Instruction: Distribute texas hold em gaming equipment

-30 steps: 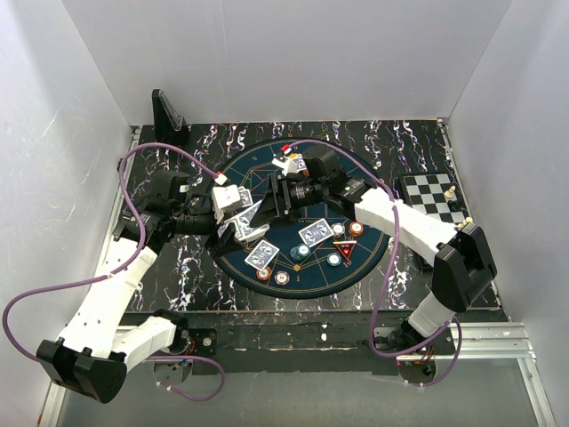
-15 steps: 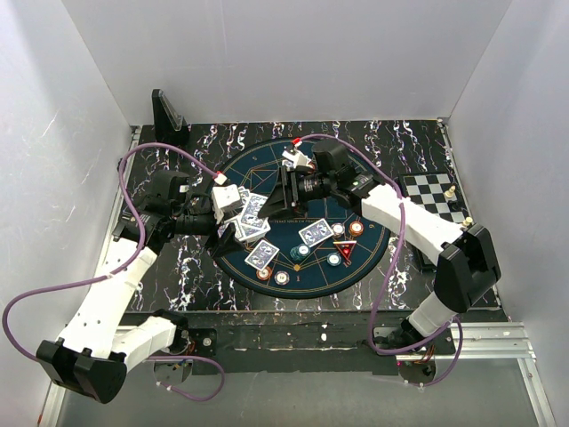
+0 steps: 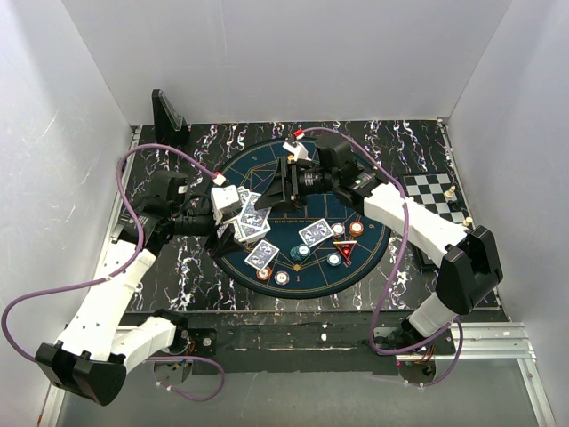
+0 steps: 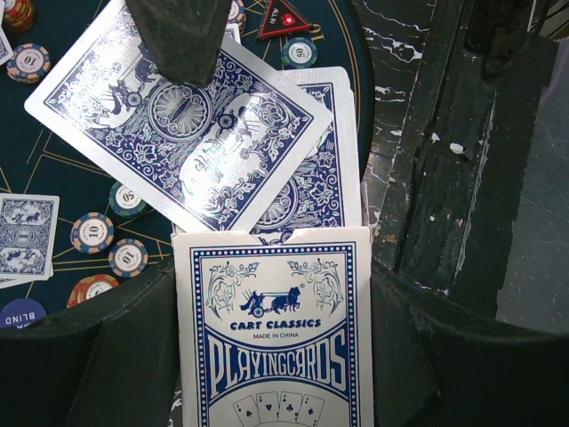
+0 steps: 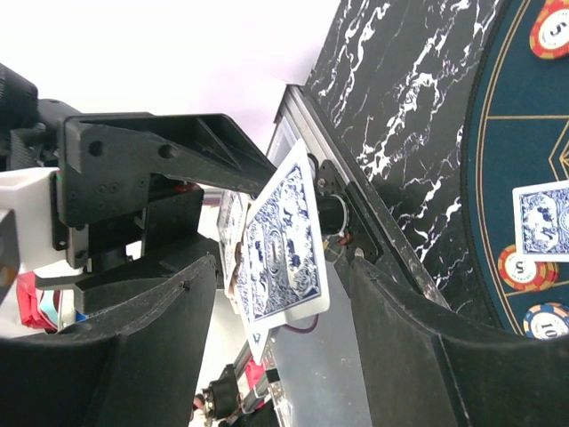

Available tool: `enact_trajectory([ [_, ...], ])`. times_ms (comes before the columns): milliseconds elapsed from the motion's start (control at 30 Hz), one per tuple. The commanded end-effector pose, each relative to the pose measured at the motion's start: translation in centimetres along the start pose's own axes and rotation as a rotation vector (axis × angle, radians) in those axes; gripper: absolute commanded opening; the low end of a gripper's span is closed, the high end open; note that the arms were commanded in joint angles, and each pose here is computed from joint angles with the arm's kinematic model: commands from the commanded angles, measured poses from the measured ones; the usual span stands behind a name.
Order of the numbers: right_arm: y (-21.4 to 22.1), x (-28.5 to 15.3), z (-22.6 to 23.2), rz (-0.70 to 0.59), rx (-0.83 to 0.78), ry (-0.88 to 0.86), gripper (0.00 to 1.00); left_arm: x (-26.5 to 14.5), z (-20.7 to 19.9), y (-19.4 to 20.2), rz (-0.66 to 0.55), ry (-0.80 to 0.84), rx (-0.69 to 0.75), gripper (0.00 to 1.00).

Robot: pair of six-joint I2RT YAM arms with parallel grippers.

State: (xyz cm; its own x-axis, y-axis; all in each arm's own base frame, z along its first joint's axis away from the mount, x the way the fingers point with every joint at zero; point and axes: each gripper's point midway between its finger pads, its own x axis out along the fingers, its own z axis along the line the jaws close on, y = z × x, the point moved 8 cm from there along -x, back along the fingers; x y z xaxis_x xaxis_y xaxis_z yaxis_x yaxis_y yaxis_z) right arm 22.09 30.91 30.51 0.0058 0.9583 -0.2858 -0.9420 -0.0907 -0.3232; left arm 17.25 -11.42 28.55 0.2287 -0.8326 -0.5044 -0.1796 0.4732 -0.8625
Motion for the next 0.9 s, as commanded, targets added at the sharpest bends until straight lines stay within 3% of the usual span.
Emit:
enact_trajectory([
  [0, -1.8, -1.0, 3.3, -0.079, -0.074, -0.086, 0.66, -0.6, -0.3, -1.3, -0.057, -0.001, 0.06, 0.02],
  [100, -2.2, -0.7, 3.4, -0.077, -0.063, -0.09, 0.56, -0.6, -0.3, -1.2, -0.055, -0.004, 0.06, 0.02],
  [333, -2.1, -1.2, 3.3, -0.088, -0.057, -0.066, 0.21, -0.6, -0.3, -1.1, -0.05, -0.006, 0.065, 0.02],
  [567, -2.6, -2.4, 3.0, -0.13, -0.056, -0.04, 0.01, -0.6, -0.3, -1.2, -0.052, -0.005, 0.061, 0.02],
  [867, -3.6, -7.0, 2.5, -0.258, -0.041, -0.011, 0.01, -0.7, -0.4, -1.2, -0.05, -0.008, 0.061, 0.02],
])
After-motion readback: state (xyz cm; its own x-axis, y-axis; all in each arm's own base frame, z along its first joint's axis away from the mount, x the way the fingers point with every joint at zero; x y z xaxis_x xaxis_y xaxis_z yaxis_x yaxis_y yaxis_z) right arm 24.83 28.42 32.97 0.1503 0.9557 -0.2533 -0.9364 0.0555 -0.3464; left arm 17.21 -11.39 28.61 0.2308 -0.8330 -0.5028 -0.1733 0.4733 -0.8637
